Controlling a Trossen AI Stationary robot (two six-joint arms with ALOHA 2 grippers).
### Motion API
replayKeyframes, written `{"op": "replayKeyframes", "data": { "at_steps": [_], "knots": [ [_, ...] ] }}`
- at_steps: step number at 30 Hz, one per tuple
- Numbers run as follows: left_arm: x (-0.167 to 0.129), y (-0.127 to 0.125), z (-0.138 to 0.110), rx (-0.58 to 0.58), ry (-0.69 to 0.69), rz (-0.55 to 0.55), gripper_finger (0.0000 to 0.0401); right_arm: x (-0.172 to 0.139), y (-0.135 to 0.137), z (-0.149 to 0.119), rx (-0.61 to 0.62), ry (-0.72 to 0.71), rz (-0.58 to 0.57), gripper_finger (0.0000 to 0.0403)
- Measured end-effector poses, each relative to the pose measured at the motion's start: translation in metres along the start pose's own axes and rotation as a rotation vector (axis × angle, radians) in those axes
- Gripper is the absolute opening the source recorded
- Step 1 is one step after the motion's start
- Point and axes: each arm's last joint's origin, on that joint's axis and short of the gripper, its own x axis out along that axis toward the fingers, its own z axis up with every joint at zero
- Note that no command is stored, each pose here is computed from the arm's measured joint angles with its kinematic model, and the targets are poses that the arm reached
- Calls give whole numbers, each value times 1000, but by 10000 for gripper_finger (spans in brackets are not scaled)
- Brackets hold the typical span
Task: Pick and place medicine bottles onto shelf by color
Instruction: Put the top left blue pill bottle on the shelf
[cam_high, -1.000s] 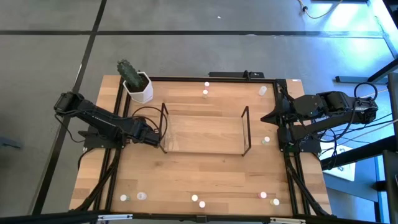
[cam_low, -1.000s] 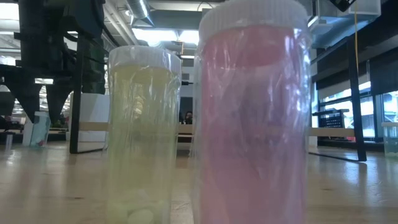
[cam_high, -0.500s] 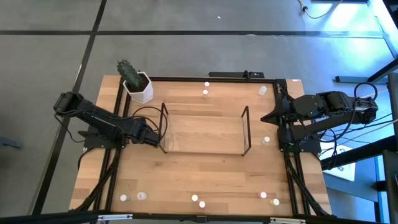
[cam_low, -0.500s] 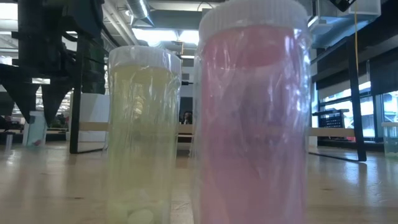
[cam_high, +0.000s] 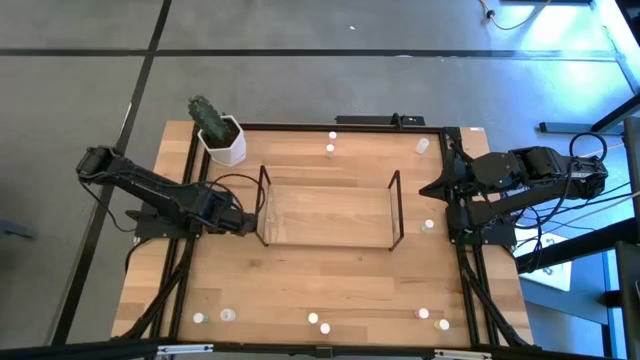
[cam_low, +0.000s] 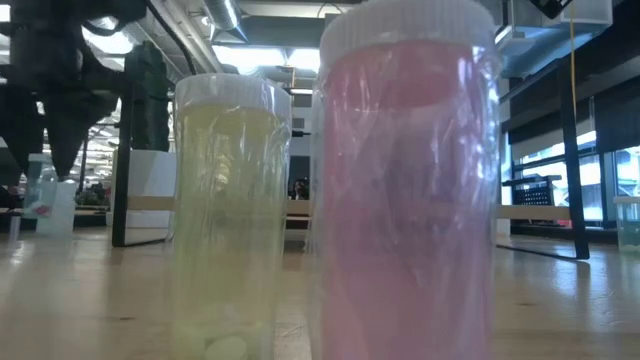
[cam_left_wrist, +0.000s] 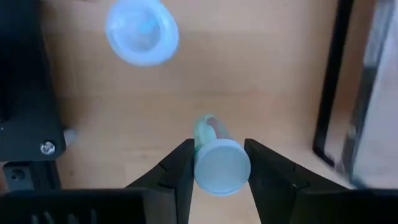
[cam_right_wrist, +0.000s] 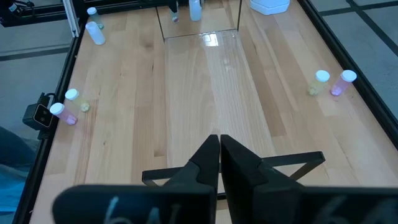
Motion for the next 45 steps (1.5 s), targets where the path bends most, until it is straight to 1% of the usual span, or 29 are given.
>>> {"op": "replayKeyframes", "data": {
  "at_steps": [4, 13, 17, 23, 28, 31, 34, 36, 39, 40, 45],
  "knots": [
    [-8, 5, -3, 92, 40, -44, 126, 0, 0, 0, 0, 0, 0, 18],
    [-26, 20, -7, 356, 93, -146, 126, 0, 0, 0, 0, 0, 0, 18],
    [-33, 26, -6, 432, 103, -207, 126, 0, 0, 0, 0, 0, 0, 18],
    [-44, 36, -4, 515, 127, -295, 126, 0, 0, 0, 0, 0, 0, 18],
    [-55, 42, -4, 676, 191, -381, 126, 0, 0, 0, 0, 0, 0, 18],
    [-71, 40, -3, 752, 175, -446, 126, 0, 0, 0, 0, 0, 0, 18],
    [-93, 36, -1, 809, 120, -521, 126, 0, 0, 0, 0, -1, 0, 18],
    [-108, 32, 0, 827, 65, -570, 125, 0, 0, 0, 0, 0, 0, 18],
    [-131, 27, 2, 849, 18, -629, 120, 0, 0, 0, 0, 0, 0, 18],
    [-138, 25, 2, 861, 5, -636, 118, 0, 0, 0, 0, 0, 0, 18],
    [-169, 13, 2, 937, -76, -605, 113, 0, 0, 0, 0, 0, 0, 18]
  ]
}}
